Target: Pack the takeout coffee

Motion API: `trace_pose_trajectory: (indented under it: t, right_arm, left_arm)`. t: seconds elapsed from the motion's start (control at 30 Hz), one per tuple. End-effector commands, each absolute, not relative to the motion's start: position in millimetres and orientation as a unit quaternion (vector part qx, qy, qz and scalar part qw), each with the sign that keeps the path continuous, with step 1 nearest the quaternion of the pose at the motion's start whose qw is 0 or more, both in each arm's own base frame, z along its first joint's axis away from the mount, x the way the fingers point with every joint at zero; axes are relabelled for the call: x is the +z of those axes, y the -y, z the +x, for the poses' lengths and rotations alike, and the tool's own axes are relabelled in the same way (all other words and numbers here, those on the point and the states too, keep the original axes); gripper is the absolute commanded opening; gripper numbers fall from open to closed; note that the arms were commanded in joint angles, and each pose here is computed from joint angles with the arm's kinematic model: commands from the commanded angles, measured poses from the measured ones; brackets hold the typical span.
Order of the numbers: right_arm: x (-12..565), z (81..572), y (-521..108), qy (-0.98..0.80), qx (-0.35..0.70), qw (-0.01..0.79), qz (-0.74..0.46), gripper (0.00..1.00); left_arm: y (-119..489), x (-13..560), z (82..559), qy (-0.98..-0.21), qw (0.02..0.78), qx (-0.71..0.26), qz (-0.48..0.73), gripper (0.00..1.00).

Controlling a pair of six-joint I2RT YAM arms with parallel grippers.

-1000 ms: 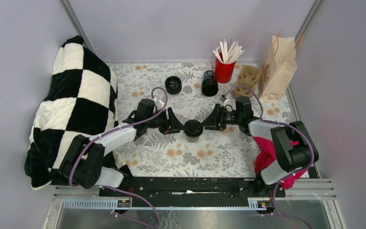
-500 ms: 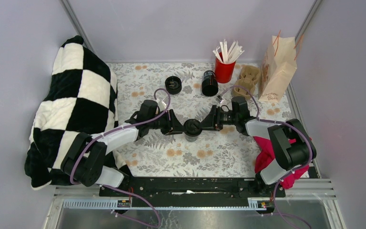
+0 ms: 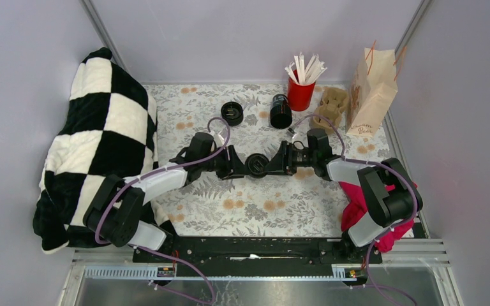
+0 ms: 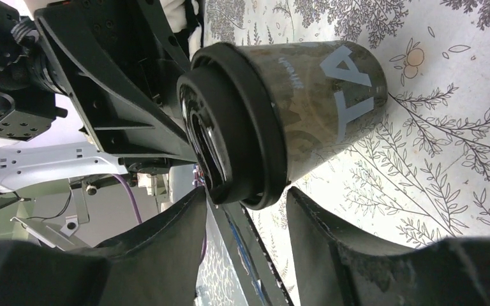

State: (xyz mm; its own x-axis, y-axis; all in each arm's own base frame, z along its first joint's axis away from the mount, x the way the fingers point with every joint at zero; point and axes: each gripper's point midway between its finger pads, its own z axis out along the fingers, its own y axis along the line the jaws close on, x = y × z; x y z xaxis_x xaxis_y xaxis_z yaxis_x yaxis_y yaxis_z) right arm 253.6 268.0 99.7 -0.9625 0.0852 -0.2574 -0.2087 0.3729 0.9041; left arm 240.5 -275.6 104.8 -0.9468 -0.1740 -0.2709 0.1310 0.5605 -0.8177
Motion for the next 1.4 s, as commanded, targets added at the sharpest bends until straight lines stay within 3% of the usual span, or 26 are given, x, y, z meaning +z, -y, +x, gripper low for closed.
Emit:
trace_pose_trajectory:
  t: [0.0,0.47,0.53,0.6,0.97,1.2,1.37]
  right_arm:
    - [119,267,-274,-0.81,0.559,0.165,-0.059,0.57]
    - [128,292,-278,-0.819,0.541,0.184,-0.053,0.75]
    - [127,296,-278,-0.822,0.537,0.184,-0.052,0.77]
    - [126,299,-279,-0.824,0.534,0.184,-0.054,0.79]
    - [117,304,-290,-0.809,0.563,0.154,-0.06,0.77]
    - [98,301,-293,-0.805,0.579,0.125,-0.03,0.71]
    - [112,302,-289,-0.794,0.591,0.136,-0.033,0.73]
  left_arm:
    - [279,137,262,-0.855,0.219,-0.47,0.015,0.49]
    - [253,152,299,-0.855,0.259,-0.45,-0.008,0.5]
    - [250,151,301,-0.855,0.26,-0.449,-0.012,0.52]
    - [249,149,302,-0.854,0.254,-0.454,-0.013,0.6]
    - [266,132,313,-0.845,0.225,-0.484,-0.004,0.73]
    - [255,101,311,-0.867,0.219,-0.446,-0.026,0.67]
    - [252,90,305,-0.872,0.21,-0.442,-0.029,0.65]
